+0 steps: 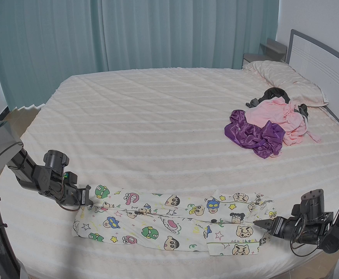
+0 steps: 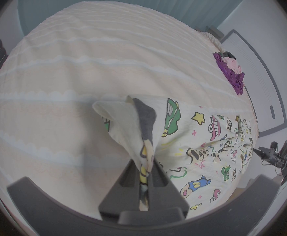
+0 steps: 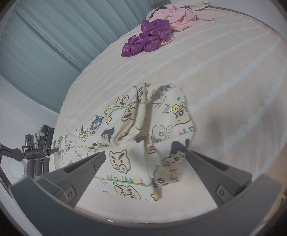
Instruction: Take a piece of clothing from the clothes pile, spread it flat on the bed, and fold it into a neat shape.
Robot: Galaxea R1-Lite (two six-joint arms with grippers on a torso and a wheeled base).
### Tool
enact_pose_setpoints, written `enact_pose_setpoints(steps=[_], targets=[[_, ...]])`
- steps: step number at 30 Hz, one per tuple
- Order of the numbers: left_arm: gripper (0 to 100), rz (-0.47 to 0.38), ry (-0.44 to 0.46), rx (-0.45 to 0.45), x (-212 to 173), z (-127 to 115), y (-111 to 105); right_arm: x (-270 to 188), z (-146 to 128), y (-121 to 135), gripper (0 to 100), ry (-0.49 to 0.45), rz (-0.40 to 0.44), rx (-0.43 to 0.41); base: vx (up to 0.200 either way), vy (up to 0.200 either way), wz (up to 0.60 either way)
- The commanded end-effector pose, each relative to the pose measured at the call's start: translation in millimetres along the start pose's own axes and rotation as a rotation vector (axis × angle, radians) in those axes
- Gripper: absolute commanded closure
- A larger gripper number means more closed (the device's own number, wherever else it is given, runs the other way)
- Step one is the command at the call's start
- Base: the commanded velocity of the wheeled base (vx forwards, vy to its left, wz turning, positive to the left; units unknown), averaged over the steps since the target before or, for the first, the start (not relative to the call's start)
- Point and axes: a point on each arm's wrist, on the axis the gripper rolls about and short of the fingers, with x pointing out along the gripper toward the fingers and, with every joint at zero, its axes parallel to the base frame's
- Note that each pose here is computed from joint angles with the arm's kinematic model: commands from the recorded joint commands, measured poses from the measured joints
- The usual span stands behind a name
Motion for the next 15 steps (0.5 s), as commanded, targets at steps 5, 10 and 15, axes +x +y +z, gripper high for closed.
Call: enact_pose_setpoints(steps=[5,10,15], targets=[[100,0.024,-0.055,-0.037,-22.0,8.8,15.0,-2.0,-2.7,-3.7,0,0.012,-0.015,0.008,0.000,0.000,0.00],[100,0.045,-0.072,-0.044,-41.8,13.5,26.5,-2.7,-0.9,-4.8,0,0.002,-0.017,0.015,0.000,0.000,0.00],[100,0.068,-0.089,-0.067,-59.2,18.9,39.9,-2.7,-0.5,-5.2,0,0.000,-0.020,0.019,0.000,0.000,0.00]])
